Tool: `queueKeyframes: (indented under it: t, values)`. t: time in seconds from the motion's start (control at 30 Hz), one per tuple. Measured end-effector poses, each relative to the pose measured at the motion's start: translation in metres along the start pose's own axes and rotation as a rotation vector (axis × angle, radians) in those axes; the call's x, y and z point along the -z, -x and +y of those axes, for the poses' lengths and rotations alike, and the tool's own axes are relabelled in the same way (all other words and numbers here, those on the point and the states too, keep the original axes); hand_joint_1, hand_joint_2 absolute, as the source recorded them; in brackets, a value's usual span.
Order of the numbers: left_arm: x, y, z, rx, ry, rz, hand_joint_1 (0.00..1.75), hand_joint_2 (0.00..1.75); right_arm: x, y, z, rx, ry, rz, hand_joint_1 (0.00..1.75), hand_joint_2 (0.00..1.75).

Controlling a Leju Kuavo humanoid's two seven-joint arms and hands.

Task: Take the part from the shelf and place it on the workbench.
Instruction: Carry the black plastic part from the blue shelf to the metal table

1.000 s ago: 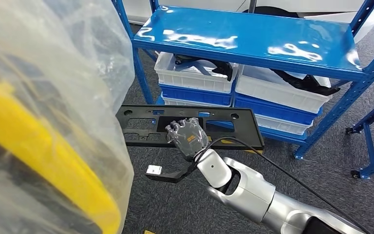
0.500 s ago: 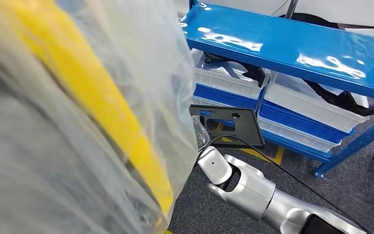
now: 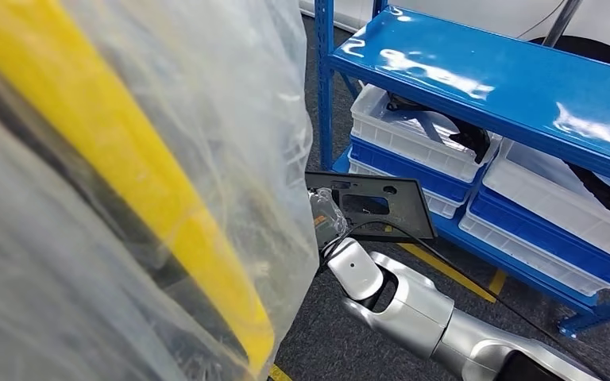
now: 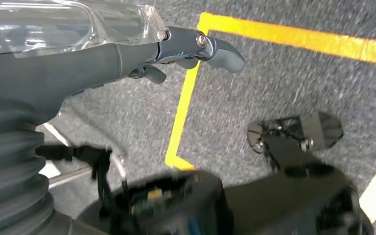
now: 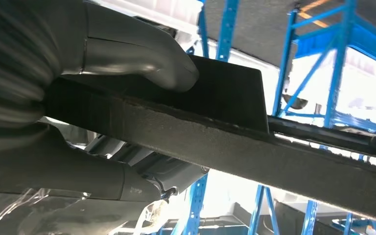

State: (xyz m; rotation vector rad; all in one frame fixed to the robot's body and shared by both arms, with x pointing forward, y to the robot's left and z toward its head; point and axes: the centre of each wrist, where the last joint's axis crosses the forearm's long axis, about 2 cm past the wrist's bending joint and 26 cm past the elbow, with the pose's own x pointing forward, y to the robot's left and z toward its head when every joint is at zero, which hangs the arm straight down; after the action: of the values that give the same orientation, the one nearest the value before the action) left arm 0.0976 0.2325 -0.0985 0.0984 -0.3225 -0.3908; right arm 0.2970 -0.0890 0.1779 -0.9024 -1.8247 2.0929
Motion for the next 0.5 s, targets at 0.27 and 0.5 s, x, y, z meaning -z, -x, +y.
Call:
queueKeyframes:
  t: [0.27,0.5]
  values:
    - [0.0004,-0.0049,0.0009,-0.004,-0.003,-0.005,0.00,1.75,0.0008,-0.0017,-0.0013,0.042,0.004,-0.005,1.75,1.75]
    - [0.0000,0.0006,0.0004,0.002,-0.002,0.012,0.00,1.75,0.0016,-0.0003,-0.0027,0.054,0.000,0.004,1.75,1.75]
